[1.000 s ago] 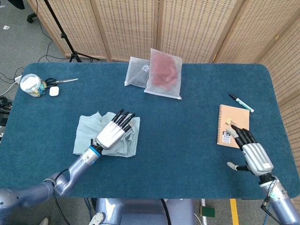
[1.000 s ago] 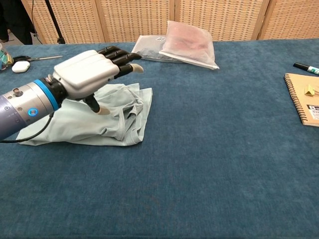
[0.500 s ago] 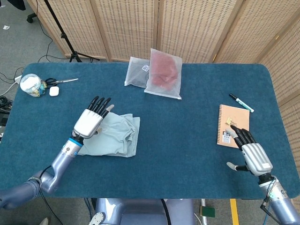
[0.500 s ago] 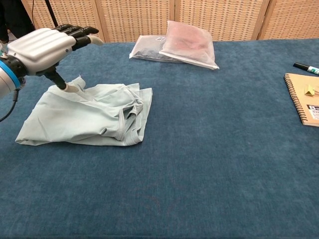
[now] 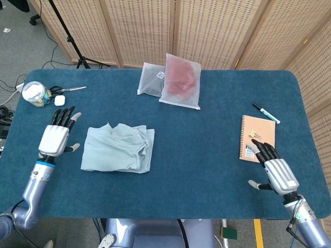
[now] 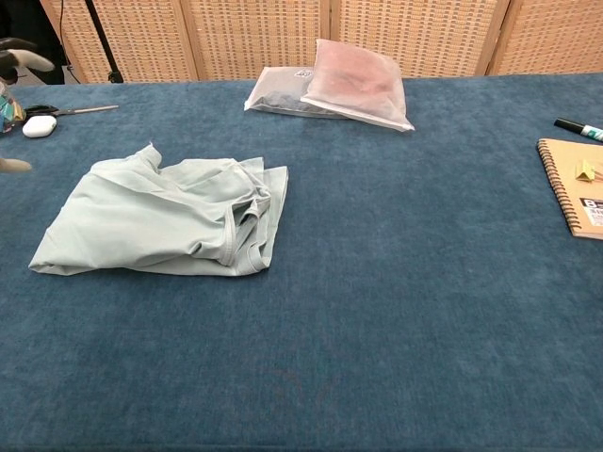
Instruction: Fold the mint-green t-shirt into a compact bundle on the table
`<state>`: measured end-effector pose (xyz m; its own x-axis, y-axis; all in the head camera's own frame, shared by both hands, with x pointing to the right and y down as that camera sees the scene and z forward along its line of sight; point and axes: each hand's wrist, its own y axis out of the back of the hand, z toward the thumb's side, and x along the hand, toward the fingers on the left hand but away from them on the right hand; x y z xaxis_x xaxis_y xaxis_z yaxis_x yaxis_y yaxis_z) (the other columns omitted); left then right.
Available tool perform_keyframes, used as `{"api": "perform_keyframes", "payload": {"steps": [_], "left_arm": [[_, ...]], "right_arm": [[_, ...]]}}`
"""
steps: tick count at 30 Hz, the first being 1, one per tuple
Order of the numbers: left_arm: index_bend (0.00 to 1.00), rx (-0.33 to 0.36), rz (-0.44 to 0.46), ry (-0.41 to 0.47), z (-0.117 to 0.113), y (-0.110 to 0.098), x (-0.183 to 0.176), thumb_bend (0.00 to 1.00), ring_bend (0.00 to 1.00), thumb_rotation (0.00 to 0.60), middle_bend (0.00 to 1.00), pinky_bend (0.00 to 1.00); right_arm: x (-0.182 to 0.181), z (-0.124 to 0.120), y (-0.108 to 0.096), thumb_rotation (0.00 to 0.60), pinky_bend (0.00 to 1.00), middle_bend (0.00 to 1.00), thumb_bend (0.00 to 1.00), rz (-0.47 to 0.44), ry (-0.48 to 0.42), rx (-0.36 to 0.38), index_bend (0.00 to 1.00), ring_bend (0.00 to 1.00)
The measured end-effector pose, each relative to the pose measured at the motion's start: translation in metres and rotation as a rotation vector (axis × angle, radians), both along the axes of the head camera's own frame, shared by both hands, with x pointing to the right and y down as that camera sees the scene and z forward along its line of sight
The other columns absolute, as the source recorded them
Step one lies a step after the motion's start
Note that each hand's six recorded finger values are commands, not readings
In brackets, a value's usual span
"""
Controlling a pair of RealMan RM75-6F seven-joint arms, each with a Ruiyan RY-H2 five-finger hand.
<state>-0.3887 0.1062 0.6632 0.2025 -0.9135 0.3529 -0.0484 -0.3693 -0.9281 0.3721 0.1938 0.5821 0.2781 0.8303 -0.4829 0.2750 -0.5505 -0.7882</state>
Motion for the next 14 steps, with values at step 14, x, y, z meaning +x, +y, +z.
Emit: {"api": "perform_keyframes", "payload": {"steps": [14], "left_arm": [[0.00,-0.018,-0.298,0.061,-0.060,0.061,-0.080,0.00,0.00,0.600,0.00,0.00]], "right_arm": [[-0.003,-0.015,-0.001,0.600,0.00,0.00,0.16,-0.008,-0.040,0.040,0.00,0.00]]}}
